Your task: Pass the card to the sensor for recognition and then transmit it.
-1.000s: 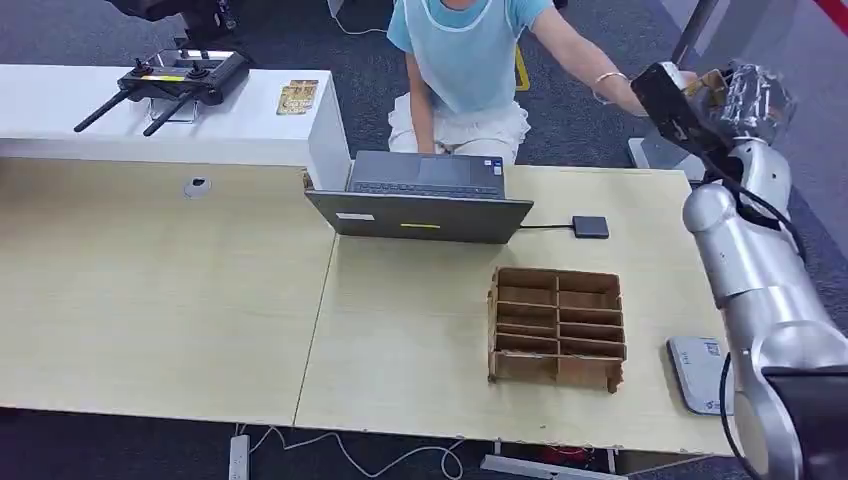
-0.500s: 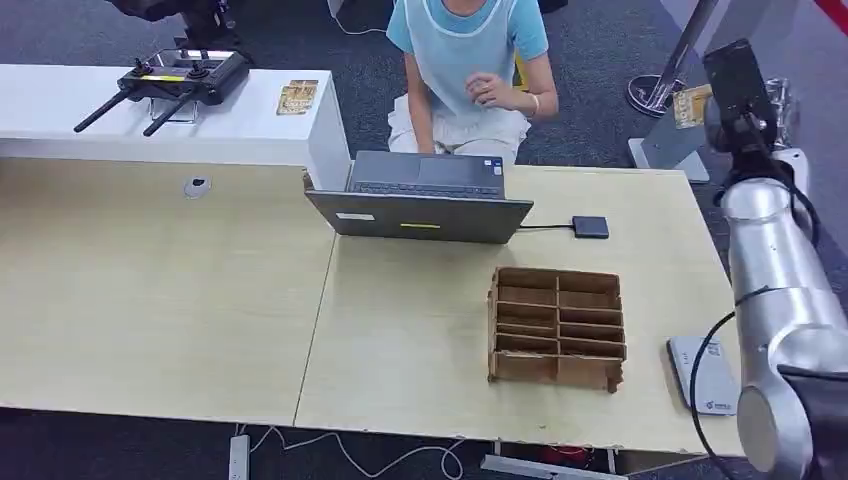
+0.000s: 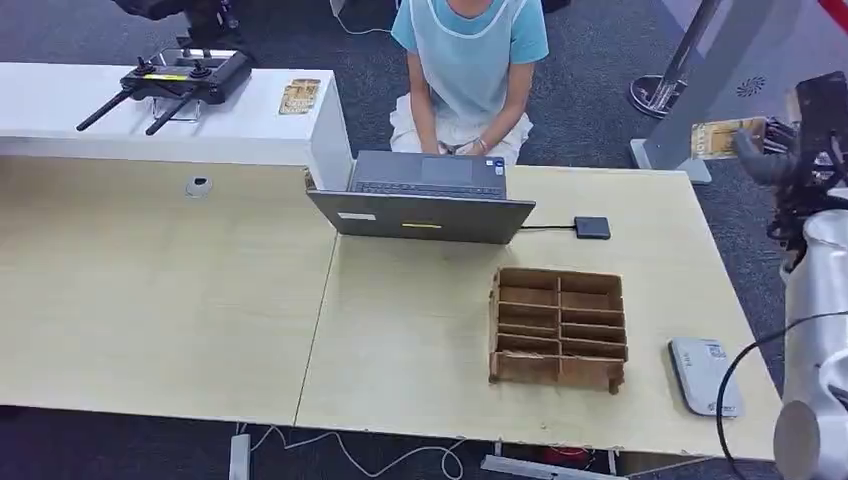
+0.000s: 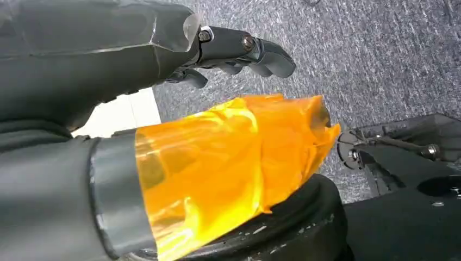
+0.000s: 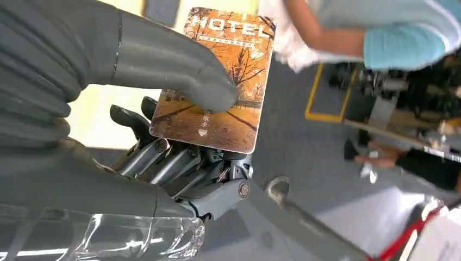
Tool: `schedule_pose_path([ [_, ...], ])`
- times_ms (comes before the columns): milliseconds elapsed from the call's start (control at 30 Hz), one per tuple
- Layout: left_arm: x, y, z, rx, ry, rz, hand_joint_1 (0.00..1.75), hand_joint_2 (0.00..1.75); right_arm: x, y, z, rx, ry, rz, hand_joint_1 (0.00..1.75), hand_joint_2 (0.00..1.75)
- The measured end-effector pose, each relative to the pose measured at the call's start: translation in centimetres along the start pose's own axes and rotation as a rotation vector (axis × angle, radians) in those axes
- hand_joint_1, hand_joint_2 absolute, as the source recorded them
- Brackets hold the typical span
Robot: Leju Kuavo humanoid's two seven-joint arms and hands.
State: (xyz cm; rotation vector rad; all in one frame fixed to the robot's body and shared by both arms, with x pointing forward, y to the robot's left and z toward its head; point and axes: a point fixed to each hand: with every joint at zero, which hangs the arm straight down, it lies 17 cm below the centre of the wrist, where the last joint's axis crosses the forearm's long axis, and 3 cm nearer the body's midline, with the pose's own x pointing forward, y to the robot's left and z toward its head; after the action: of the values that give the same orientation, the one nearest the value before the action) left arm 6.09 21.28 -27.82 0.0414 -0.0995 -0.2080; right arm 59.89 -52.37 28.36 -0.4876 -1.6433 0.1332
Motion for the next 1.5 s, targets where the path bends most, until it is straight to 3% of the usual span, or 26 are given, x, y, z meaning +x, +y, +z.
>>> schedule_pose_path([
  [200, -0.2, 0.2, 0.0, 0.003, -0.003, 0.012, 0.00, 0.00, -6.5, -1.4, 4.6, 0.069, 0.065, -0.113, 1.75, 1.75],
  [400, -0.3, 0.3, -0.1, 0.005, -0.001, 0.023, 0.00, 0.00, -9.4, -2.4, 7.5, 0.085, 0.094, -0.154, 1.75, 1.75],
  [967, -0.3, 0.4, -0.1, 0.007, -0.001, 0.028, 0.00, 0.00, -13.4, -4.1, 12.1, 0.089, 0.150, -0.184, 1.75, 1.75],
  [1500, -0.3, 0.4, -0.1, 0.005, -0.001, 0.023, 0.00, 0.00, -15.4, -4.8, 14.1, 0.116, 0.199, -0.146, 1.75, 1.75],
])
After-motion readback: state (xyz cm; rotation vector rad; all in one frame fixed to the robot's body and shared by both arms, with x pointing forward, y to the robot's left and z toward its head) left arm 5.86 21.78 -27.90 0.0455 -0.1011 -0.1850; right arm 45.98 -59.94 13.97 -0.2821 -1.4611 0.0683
